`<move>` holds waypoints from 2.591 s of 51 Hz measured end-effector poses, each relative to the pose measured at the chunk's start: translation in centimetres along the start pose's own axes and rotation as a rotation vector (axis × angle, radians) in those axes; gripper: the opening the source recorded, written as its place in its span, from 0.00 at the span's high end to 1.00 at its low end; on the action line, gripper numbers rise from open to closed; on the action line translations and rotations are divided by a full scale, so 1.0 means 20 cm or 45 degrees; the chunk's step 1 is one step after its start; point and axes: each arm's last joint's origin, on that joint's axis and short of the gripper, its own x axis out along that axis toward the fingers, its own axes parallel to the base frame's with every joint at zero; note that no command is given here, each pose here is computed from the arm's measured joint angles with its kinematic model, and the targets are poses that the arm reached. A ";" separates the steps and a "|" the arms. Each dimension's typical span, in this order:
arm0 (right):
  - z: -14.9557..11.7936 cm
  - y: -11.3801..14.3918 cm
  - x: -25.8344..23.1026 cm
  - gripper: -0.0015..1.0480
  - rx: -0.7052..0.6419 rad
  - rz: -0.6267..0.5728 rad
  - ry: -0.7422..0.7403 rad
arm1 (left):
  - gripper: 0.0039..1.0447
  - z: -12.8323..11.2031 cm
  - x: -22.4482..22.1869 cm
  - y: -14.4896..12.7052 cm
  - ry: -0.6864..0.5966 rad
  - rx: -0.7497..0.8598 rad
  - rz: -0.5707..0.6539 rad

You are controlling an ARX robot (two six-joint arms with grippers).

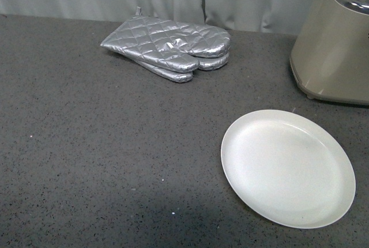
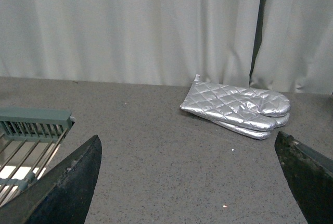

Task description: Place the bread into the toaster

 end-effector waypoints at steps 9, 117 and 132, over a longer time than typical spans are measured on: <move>0.00 0.01 -0.02 0.98 0.003 0.015 0.003 | 0.06 0.00 0.00 0.00 0.000 0.000 0.000; 0.07 -1.32 -0.54 0.99 -0.092 1.411 0.203 | 0.06 0.00 0.00 0.00 0.000 0.000 0.000; 0.07 -1.32 -0.54 0.79 -0.093 1.412 0.203 | 0.06 0.00 0.00 0.00 0.000 0.000 0.000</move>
